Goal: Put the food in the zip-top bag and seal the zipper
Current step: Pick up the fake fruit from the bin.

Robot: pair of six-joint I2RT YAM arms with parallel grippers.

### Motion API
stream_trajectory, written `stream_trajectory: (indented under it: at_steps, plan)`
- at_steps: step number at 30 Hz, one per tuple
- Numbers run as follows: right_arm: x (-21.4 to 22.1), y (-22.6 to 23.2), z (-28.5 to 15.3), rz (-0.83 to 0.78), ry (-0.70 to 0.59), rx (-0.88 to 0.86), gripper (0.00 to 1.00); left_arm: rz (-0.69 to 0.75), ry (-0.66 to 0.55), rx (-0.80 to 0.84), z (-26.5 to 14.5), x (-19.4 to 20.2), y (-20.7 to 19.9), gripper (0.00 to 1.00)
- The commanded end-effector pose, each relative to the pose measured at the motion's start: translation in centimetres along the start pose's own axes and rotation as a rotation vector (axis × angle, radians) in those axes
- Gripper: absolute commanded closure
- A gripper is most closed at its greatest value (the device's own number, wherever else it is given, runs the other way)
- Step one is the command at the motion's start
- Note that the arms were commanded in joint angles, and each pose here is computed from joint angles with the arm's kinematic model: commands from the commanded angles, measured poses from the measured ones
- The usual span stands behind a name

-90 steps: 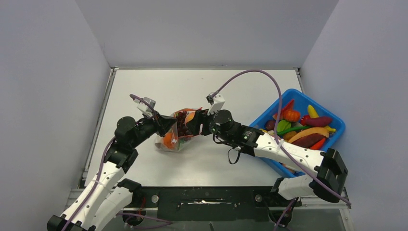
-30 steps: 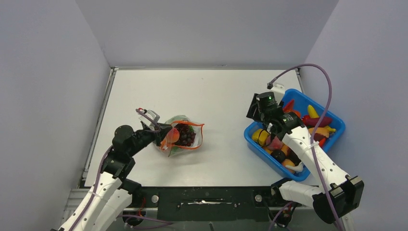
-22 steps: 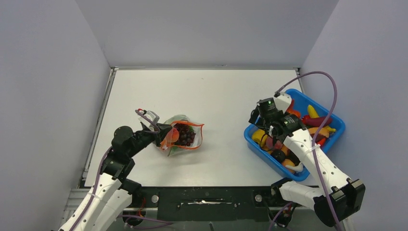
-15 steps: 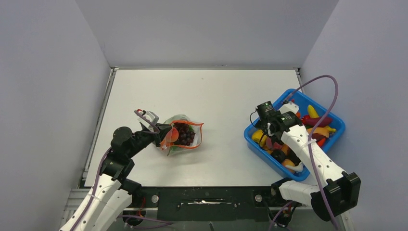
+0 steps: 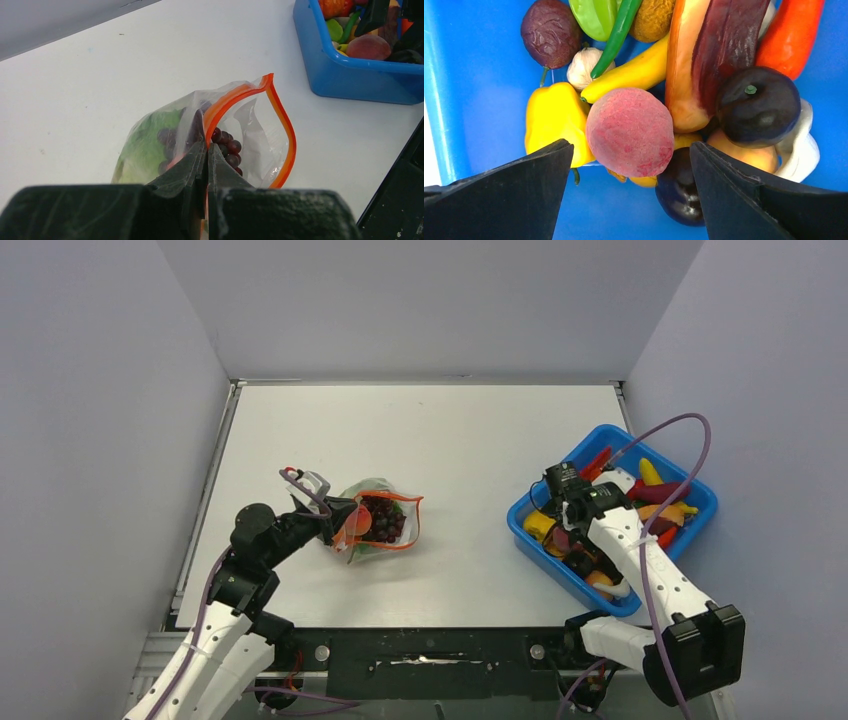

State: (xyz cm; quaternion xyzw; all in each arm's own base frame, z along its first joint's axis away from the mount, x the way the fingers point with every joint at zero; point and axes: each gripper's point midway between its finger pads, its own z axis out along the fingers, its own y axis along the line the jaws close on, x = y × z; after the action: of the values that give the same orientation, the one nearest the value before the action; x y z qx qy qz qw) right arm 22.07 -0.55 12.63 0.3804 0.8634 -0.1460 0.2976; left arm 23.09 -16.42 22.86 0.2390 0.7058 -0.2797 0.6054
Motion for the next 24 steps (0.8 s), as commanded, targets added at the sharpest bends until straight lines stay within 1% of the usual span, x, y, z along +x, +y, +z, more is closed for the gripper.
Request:
stream_trajectory:
  at_steps: [1,2,7,14,20,24]
  plan:
    - [-0.4,0.7,1.0,0.028,-0.028,-0.026,0.09,0.044,-0.070,0.000,-0.1,-2.0,-0.1,1.00]
    - [-0.3,0.9,1.4,0.021,-0.026,-0.027,0.09,0.045,-0.069,-0.001,-0.1,-2.0,-0.1,1.00]
    - [0.5,1.4,2.4,0.001,-0.009,-0.053,0.16,0.048,-0.067,-0.005,-0.1,-2.0,0.0,1.00]
    - [1.2,1.1,3.3,-0.003,0.001,-0.051,0.23,0.045,-0.058,0.001,0.1,-1.8,0.0,1.00]
    - [0.6,0.8,3.0,0.013,-0.021,-0.053,0.37,0.044,-0.055,0.000,0.1,-1.7,0.0,1.00]
    - [-0.5,0.4,2.2,0.033,-0.057,-0.053,0.40,0.041,-0.054,0.003,0.1,-1.6,0.0,1.00]
